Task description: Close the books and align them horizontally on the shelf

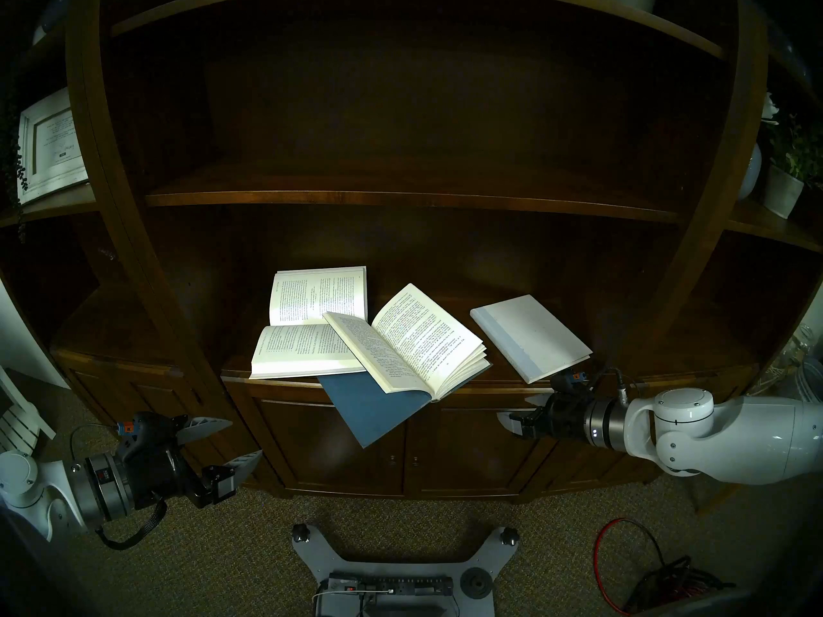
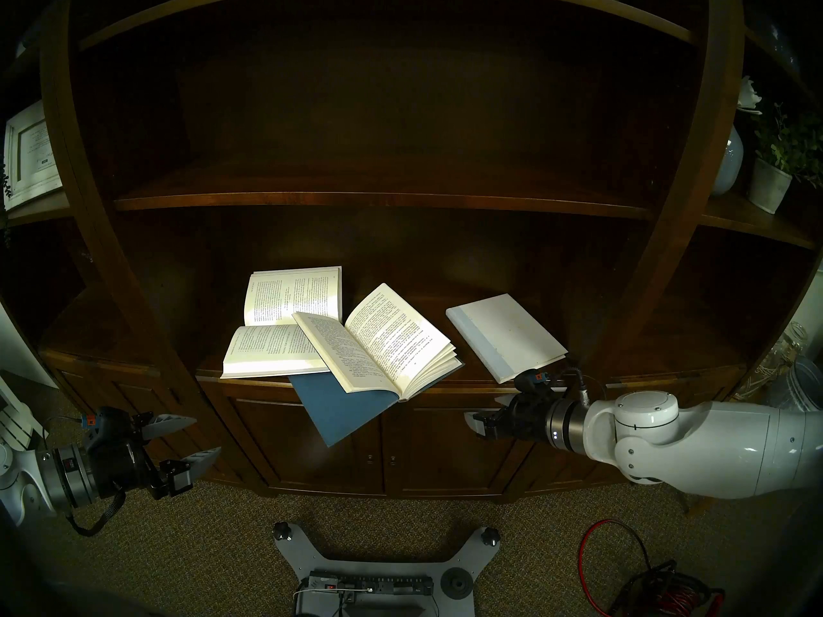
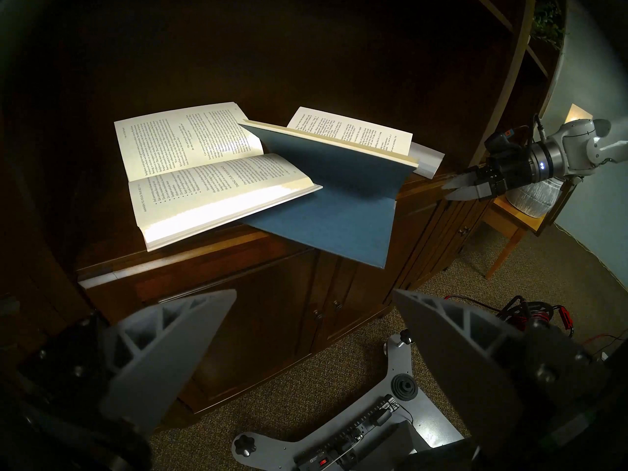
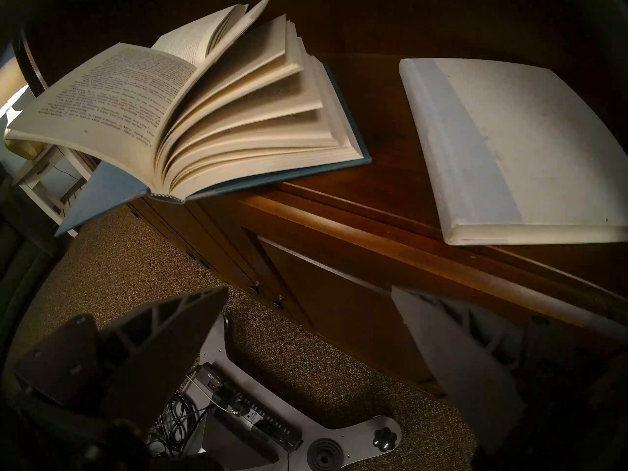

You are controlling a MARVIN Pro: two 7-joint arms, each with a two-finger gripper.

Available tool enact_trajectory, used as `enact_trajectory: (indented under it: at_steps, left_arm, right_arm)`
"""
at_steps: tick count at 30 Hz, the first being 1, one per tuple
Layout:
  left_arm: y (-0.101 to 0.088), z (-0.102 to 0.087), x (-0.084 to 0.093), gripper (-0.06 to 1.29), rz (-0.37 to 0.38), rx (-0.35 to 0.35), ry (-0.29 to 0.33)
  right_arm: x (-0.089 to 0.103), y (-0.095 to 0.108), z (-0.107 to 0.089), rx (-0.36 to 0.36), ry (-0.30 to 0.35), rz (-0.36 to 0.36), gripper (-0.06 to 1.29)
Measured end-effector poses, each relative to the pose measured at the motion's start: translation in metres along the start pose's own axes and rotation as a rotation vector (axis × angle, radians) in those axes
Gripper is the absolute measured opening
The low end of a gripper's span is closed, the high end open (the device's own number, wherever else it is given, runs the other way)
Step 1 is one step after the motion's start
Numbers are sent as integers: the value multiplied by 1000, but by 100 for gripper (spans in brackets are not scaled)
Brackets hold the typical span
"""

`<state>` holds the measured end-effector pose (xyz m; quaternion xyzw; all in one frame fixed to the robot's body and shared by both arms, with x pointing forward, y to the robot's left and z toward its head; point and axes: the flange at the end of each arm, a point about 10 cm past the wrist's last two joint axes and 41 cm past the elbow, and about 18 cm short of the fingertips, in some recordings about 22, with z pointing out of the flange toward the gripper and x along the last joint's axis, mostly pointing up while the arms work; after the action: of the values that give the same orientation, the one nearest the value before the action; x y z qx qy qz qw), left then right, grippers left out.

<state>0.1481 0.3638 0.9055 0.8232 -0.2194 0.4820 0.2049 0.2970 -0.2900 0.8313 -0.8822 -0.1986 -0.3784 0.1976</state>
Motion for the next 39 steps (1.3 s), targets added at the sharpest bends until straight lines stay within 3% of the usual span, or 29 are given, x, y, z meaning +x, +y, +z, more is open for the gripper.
enact_trajectory:
  at_steps: [13,24,34,39]
  left_arm:
    - [6,7,-4,126,-30,1,-19]
    - [34,31,-8,126,-164,30,-98]
    - [42,51,-17,126,-293,166,-211]
    - [38,61,-14,126,-320,224,-218]
  right_arm:
    - [-1,0,0,0,-2,1,126]
    - [-1,0,0,0,-3,1,126]
    - [-2,0,0,0,-4,1,126]
    - [-2,0,0,0,-4,2,126]
